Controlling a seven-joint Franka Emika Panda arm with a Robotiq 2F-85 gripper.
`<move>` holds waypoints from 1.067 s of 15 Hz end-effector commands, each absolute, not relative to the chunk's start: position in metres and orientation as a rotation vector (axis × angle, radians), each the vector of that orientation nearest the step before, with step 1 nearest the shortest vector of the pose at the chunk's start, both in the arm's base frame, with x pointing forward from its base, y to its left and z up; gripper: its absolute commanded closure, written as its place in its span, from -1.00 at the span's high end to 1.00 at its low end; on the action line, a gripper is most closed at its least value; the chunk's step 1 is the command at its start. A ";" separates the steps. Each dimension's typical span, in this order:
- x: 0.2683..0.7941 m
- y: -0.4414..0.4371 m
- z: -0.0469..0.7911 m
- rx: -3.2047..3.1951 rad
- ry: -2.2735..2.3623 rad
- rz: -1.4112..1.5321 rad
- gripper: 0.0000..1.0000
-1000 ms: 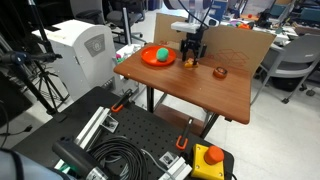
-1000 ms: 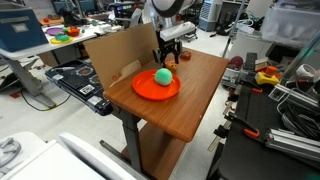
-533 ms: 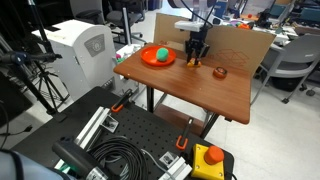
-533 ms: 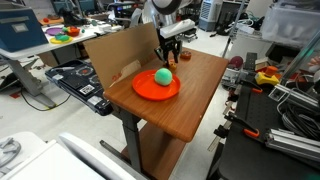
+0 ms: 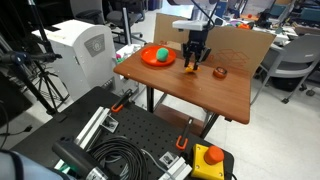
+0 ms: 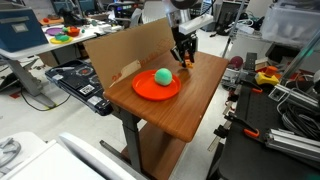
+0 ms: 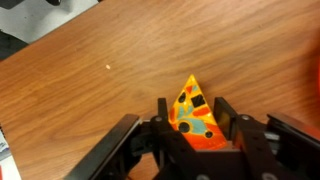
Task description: Move a piece of the pizza plush toy to the right
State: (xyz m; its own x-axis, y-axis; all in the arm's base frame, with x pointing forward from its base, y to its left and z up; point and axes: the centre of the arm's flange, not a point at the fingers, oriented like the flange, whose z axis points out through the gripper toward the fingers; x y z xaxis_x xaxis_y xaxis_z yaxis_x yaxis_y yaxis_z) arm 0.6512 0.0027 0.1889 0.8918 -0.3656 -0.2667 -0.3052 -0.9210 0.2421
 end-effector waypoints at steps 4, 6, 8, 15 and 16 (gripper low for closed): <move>0.586 -0.080 0.218 2.894 -0.723 -0.375 -0.50; 0.589 -0.108 0.215 2.889 -0.819 -0.374 -0.50; 0.594 -0.132 0.209 2.877 -0.896 -0.377 -0.50; 0.597 -0.166 0.167 2.780 -1.006 -0.422 -0.50; 0.596 -0.167 0.164 2.772 -1.008 -0.422 -0.07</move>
